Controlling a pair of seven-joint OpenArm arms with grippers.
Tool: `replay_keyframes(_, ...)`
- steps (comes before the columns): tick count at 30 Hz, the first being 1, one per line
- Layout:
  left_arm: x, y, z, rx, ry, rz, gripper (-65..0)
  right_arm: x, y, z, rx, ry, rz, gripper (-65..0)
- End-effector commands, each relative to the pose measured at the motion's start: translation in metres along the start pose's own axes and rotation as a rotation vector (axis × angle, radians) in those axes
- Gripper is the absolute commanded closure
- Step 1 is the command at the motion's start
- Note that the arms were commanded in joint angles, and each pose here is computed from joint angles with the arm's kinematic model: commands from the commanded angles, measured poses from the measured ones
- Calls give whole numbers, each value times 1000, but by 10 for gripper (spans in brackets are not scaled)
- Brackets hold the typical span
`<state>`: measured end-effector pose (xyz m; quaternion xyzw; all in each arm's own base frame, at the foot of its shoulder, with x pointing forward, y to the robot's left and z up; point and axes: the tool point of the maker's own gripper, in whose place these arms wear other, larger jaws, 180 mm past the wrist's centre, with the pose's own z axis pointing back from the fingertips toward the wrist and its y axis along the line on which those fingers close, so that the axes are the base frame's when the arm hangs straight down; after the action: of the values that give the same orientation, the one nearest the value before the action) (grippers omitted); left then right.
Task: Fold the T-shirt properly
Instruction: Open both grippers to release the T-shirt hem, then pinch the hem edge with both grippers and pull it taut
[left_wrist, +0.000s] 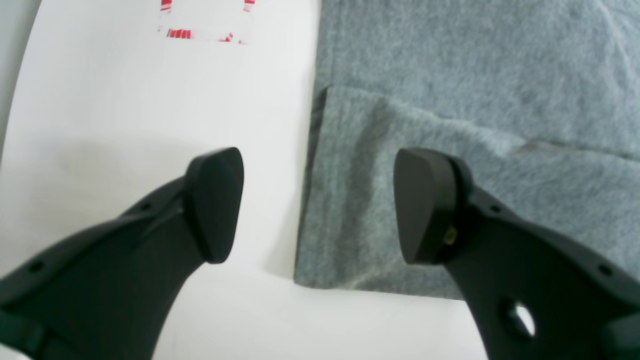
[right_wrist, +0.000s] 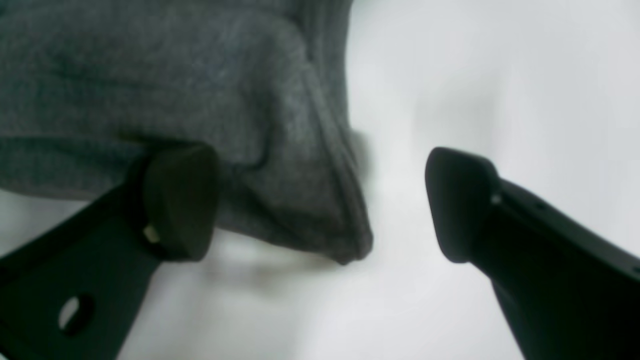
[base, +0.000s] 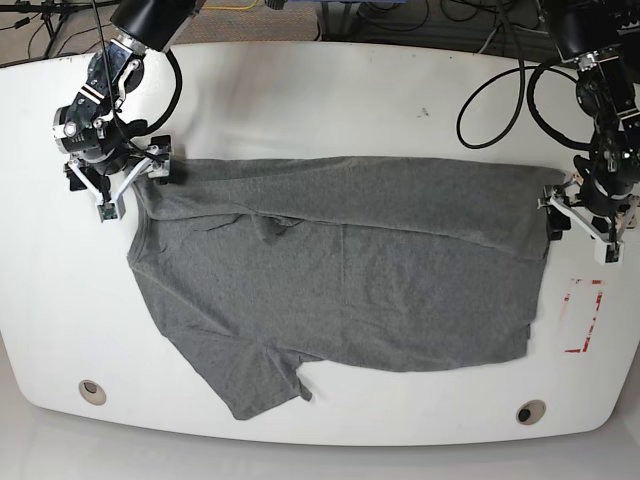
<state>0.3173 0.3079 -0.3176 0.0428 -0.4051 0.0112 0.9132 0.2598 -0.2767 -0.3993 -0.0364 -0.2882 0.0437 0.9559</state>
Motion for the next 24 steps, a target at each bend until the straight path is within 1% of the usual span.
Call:
replay_keyframes(1, 17, 4, 4, 8, -55, -11, -436, 12, -2, -1, 10, -55, -17, -628)
replay_keyframes(5, 17, 5, 4, 8, -54, -11, -438, 4, 7, -12, 75, -58, -67, -626)
replay_keyframes(8, 17, 5, 4, 8, -53, -10, -439, -4, 6, -16, 93, -50, -109, -623)
replay_keyframes(11, 10, 4, 0, 3, -33, -1, -439, -8, 6, -18, 103, -51, -137, -572)
replay_keyframes(13, 4, 6, -5, 2, -14, 12, -439, -7, 7, -18, 107, -58, -139, -503)
replay_keyframes(14, 1, 6, -6, 2, -5, 16, -439, -8, 7, -18, 107, -56, -139, -479)
replay_keyframes(15, -5, 7, -10, 0, 14, 28, -439, -10, 7, -18, 108, -52, -138, -420)
replay_keyframes(17, -10, 9, -13, 0, 30, 37, -439, -10, 8, -18, 109, -50, -138, -344)
replay_keyframes(21, -24, 10, -17, -3, 65, 55, -439, -11, 8, -18, 109, -50, -138, -152)
replay_keyframes(24, -30, 8, -20, -24, 82, 64, -438, -11, 8, -18, 108, -49, -137, -59)
